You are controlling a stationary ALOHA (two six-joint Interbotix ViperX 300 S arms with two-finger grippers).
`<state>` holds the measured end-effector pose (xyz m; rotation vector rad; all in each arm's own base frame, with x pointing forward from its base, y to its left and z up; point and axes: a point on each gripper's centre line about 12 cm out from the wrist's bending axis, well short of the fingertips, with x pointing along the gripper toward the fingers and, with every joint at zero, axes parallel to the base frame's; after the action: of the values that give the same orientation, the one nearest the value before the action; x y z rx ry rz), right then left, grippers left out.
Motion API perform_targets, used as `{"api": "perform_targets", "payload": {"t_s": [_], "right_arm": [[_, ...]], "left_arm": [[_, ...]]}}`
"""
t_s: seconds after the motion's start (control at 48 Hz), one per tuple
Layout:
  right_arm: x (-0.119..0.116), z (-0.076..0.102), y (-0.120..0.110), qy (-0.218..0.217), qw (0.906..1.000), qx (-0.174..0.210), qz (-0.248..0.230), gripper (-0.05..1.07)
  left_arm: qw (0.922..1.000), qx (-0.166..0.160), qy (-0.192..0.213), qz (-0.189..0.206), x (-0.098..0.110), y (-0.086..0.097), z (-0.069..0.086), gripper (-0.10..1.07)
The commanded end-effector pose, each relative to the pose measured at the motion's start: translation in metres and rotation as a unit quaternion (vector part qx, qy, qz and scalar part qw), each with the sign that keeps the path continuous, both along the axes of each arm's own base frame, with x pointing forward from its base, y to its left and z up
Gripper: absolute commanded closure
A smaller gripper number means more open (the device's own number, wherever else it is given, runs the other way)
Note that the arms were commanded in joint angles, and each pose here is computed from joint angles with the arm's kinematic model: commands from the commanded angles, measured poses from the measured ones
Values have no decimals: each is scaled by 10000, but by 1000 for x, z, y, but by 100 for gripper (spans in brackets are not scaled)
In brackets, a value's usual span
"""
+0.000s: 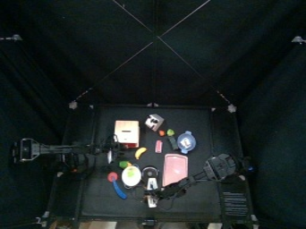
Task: Grab squash
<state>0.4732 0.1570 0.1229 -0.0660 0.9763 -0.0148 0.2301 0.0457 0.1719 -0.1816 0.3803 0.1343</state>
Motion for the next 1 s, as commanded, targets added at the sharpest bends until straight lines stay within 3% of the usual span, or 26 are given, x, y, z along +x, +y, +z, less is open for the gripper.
{"api": "perform_targets", "payload": {"t_s": [0.0, 0.438, 0.771, 0.979], "right_arm": [[6, 16, -3, -185, 9997, 116, -73, 0], [8, 10, -4, -160, 9997, 146, -92, 1], [6, 8, -2, -88, 9999, 83, -89, 17], [9, 24, -1, -252, 9996, 114, -75, 24]], "left_arm": [[10000, 11, -75, 15, 2, 1, 4, 14], [10000, 9, -68, 23, 2, 2, 4, 14], [10000, 9, -68, 23, 2, 2, 4, 14], [10000, 9, -68, 23, 2, 2, 4, 14]]}}
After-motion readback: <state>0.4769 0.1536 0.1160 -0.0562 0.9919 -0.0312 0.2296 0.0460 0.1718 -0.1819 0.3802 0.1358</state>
